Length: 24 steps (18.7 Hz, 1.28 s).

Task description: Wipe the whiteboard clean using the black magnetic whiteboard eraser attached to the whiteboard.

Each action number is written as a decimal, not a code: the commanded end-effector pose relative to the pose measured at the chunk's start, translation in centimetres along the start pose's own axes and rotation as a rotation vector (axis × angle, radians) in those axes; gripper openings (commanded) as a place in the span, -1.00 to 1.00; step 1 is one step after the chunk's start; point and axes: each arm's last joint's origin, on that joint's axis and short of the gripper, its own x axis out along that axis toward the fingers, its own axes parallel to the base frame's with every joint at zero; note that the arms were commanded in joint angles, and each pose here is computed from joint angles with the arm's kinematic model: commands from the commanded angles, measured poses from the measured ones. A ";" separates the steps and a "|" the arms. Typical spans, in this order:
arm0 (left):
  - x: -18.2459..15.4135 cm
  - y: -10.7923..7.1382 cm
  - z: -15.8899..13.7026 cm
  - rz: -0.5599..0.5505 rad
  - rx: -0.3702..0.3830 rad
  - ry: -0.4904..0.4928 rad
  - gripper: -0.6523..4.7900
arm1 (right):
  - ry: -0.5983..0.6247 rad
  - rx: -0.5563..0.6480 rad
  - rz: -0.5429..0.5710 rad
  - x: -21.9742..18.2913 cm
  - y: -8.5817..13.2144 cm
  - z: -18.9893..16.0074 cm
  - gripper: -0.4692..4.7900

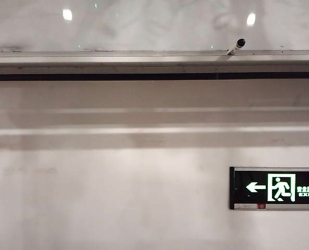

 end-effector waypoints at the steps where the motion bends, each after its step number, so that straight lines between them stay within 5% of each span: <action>1: -0.2 0.1 0.3 0.002 -0.005 -0.025 -0.78 | 0.204 -0.040 0.175 2.0 2.4 -3.8 -0.62; 8: -0.2 0.1 0.3 0.002 -0.005 -0.028 -0.78 | 0.182 -0.321 0.404 3.0 8.2 -5.2 -0.63; 10: -0.2 0.1 0.3 0.002 -0.005 -0.028 -0.78 | 0.145 -0.330 0.233 3.4 8.9 -4.5 -0.64; 13: -0.2 0.1 0.3 0.001 -0.005 -0.028 -0.78 | 0.008 -0.256 -0.224 3.2 6.6 -1.4 -0.63; 19: -0.2 0.0 0.3 -0.010 -0.005 -0.028 -0.78 | -0.083 -0.249 -0.483 0.7 1.7 2.3 -0.64; 21: -0.2 0.0 0.3 -0.023 -0.005 -0.032 -0.78 | -0.110 -0.273 -0.405 0.7 1.7 2.5 -0.70; 22: -0.2 0.0 0.3 -0.025 -0.020 -0.031 -0.78 | -0.095 -0.334 -0.228 1.1 2.3 1.6 -0.78; 24: -0.2 -0.1 0.3 -0.038 -0.027 -0.028 -0.78 | -0.050 -0.326 -0.051 1.5 4.2 0.5 -0.78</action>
